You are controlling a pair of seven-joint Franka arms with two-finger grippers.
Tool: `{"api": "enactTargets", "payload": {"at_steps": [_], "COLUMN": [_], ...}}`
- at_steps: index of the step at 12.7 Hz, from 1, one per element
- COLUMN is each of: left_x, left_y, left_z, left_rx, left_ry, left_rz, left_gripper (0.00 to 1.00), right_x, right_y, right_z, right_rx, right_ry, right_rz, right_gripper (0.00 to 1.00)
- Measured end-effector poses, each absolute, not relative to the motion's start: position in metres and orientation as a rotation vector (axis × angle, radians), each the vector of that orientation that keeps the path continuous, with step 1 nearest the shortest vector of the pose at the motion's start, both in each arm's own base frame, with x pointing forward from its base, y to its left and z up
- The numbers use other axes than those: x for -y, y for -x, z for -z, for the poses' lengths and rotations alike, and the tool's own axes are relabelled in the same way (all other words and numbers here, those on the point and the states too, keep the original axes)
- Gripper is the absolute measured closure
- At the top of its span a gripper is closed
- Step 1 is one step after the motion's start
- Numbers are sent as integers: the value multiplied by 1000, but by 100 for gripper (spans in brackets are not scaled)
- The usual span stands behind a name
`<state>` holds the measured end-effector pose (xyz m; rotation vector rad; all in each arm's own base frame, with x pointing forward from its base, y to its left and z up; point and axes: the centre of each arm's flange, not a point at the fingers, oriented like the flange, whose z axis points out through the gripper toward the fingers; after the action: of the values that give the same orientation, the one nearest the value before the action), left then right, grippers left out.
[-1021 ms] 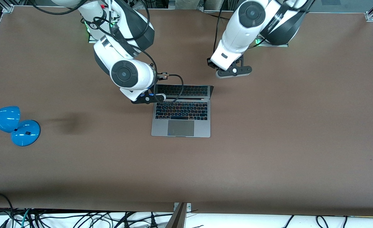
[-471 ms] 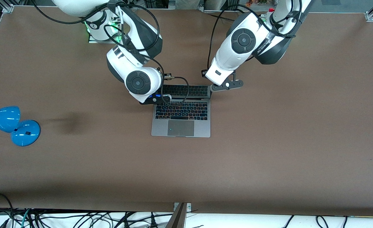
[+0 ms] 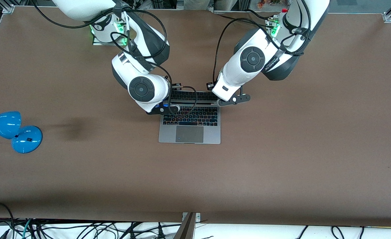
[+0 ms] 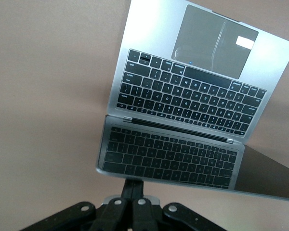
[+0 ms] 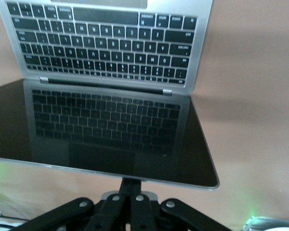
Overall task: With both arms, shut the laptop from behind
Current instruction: 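Lower both grippers behind the raised laptop screen, touching its back, then push the screen down with both grippers until the lid lies shut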
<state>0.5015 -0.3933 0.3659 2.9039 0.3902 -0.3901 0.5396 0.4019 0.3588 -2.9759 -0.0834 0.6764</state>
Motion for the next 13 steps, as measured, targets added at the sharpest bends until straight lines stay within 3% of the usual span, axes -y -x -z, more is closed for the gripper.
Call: {"api": "enactTargets", "payload": {"at_steps": [13], "left_x": [395], "left_y": [-542], "left_z": [-342], "left_rx": [-407], "left_ry": [-2904], "left_rz": [338], "left_gripper": [99], "right_x": [-382], "right_y": [-575], "right_z": [-332], "right_rx": [80], "right_ry": [2980], "right_rz": [-514], "right_gripper": [99]}}
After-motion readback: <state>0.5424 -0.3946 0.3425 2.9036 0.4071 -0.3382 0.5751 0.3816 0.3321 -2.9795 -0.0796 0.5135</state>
